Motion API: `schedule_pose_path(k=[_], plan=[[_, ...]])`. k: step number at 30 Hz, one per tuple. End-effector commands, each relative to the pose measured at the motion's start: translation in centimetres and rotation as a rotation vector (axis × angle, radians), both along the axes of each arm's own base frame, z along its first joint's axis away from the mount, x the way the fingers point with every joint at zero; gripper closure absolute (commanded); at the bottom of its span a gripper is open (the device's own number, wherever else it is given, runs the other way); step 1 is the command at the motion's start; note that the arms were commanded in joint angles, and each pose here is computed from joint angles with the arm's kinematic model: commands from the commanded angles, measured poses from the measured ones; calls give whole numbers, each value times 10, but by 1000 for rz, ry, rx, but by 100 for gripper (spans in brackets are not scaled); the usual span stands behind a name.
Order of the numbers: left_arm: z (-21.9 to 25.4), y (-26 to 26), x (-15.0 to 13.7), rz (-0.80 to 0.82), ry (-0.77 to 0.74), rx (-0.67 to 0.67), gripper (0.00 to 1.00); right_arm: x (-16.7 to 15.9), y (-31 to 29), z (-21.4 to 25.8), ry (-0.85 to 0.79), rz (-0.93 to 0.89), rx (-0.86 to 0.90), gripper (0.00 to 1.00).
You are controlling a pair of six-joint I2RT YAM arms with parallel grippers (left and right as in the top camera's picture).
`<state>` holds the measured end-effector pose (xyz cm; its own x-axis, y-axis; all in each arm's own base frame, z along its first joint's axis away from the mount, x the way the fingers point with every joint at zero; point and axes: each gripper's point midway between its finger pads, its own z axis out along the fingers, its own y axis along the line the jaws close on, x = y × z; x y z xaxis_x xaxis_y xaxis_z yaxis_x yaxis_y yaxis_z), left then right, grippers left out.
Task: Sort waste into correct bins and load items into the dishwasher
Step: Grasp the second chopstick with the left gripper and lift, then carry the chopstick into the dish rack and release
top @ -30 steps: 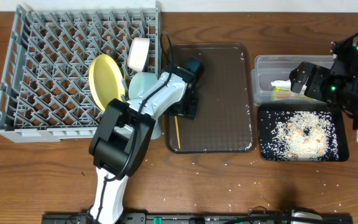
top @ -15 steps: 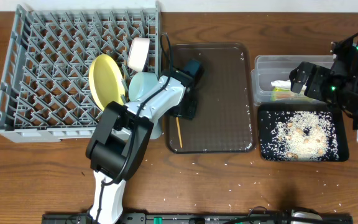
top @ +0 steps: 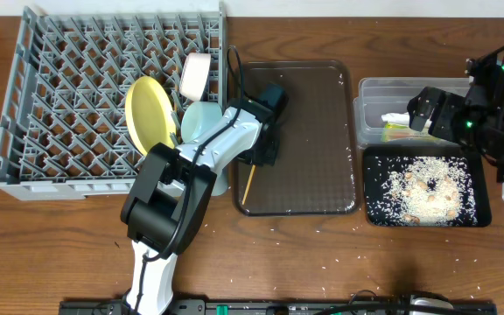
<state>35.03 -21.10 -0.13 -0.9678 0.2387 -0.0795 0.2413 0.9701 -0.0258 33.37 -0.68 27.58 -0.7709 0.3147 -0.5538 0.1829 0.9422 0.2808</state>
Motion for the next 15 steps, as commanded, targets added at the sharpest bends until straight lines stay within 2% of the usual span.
schedule_pose_path(k=[1,6,10,15], plan=[[-31,20,-22,-1,88,88,93,0,-3,0,-1,-3,-7,1],[0,14,-12,0,55,68,93,0,-3,0,-1,-3,-7,1],[54,3,5,1,-50,6,93,0,-3,0,-1,-2,-8,1],[138,-6,22,6,-251,-114,93,0,-3,0,-1,-3,-7,1]])
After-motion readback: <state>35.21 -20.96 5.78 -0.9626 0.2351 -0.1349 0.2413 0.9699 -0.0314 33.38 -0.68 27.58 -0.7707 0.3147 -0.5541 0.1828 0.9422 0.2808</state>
